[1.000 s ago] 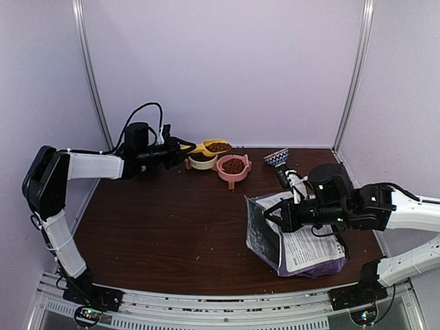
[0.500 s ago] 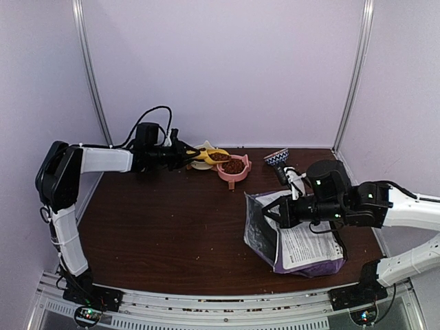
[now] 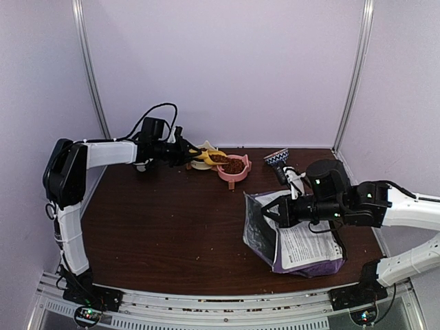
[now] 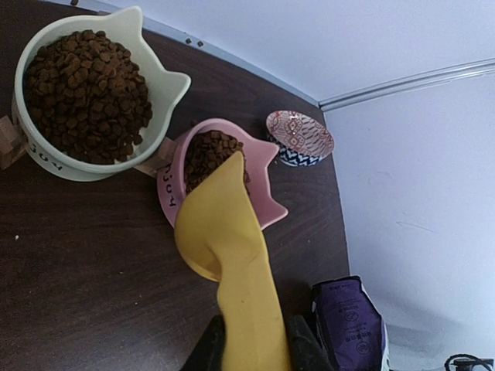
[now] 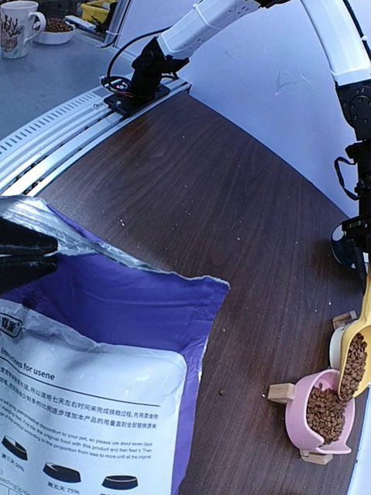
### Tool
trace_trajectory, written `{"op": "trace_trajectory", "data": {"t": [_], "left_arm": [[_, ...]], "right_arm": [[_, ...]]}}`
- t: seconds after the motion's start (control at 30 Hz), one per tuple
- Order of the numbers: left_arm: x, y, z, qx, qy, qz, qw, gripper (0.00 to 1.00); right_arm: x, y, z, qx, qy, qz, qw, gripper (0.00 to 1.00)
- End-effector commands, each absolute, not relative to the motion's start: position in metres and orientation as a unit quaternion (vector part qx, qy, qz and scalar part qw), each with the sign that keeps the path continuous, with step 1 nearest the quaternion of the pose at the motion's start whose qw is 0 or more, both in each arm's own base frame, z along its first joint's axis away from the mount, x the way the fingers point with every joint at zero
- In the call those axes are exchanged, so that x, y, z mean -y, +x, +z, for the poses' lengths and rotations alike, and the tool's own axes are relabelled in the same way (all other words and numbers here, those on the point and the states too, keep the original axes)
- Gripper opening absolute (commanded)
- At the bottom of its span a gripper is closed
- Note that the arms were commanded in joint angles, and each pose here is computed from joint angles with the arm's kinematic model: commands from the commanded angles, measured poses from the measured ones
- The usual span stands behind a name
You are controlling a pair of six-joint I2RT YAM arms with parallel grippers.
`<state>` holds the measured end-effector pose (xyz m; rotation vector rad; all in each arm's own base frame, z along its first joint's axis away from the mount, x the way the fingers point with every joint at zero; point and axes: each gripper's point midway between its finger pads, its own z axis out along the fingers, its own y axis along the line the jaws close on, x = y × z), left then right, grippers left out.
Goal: Serve the pet food
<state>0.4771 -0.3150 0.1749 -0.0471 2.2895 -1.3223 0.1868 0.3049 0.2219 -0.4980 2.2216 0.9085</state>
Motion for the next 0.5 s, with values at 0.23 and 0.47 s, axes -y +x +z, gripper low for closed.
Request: {"op": "trace_trajectory", "data": {"t": [0.23, 0.47], "left_arm": [[0.315, 0.486, 0.186, -0.853, 0.02, -0.445, 0.271, 0.0], [0.326, 0.487, 0.191, -0.861, 0.042, -0.428, 0.273, 0.0]], "right_arm": [[-0.317, 0.191, 0.247, -0.831, -0.187, 0.383, 0.357, 0.0], [-0.317, 0.191, 0.247, -0.831, -0.187, 0.384, 0.355, 0.0]]}}
